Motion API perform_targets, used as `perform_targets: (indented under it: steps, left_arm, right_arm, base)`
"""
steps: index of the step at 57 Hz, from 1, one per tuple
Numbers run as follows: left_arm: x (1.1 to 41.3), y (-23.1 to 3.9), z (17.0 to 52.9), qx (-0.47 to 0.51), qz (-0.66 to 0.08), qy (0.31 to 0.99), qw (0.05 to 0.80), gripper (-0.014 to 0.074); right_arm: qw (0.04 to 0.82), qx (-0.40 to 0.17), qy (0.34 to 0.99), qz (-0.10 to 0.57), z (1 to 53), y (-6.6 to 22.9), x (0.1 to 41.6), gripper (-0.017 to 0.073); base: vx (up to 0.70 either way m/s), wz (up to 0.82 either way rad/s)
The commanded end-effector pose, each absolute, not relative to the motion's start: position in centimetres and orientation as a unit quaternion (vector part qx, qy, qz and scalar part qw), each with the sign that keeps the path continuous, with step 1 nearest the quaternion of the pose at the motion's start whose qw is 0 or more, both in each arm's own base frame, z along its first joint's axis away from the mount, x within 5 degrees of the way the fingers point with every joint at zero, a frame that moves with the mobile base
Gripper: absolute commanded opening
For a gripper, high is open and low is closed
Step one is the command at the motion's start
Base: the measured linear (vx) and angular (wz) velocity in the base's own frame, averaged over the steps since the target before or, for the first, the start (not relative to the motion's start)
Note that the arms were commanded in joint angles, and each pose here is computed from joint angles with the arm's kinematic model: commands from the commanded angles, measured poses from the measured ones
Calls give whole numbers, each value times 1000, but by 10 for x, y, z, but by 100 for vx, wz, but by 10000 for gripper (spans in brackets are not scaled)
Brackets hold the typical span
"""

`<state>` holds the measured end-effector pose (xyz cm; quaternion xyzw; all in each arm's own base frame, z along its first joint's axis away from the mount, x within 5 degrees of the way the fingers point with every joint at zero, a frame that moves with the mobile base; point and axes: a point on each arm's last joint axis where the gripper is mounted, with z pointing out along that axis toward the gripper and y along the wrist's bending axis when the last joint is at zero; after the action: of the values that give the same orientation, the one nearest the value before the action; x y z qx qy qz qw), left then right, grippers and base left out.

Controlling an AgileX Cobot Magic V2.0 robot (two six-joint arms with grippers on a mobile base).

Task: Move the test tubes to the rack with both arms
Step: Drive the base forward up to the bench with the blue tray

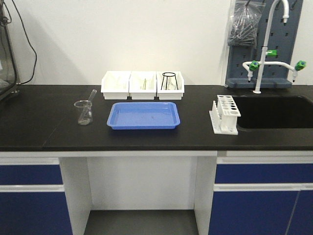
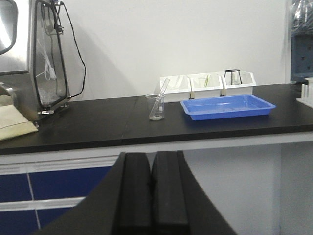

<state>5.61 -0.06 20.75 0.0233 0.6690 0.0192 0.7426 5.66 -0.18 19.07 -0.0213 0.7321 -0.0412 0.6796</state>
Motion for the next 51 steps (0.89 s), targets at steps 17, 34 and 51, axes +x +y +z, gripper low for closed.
perform_targets:
  steps: [17, 34, 51]
  left_arm:
    - [53, -1, 224, 18, 11, 627, 778, -4]
    - [53, -1, 224, 18, 11, 627, 778, -4]
    - [53, -1, 224, 18, 11, 627, 778, -4]
  right_arm:
    - [705, -25, 707, -49, 194, -2, 57, -8]
    - [705, -25, 707, -49, 194, -2, 57, -8]
    - [705, -25, 707, -49, 194, -2, 57, -8]
  base:
    - [52, 0]
    - [49, -1]
    - [47, -2]
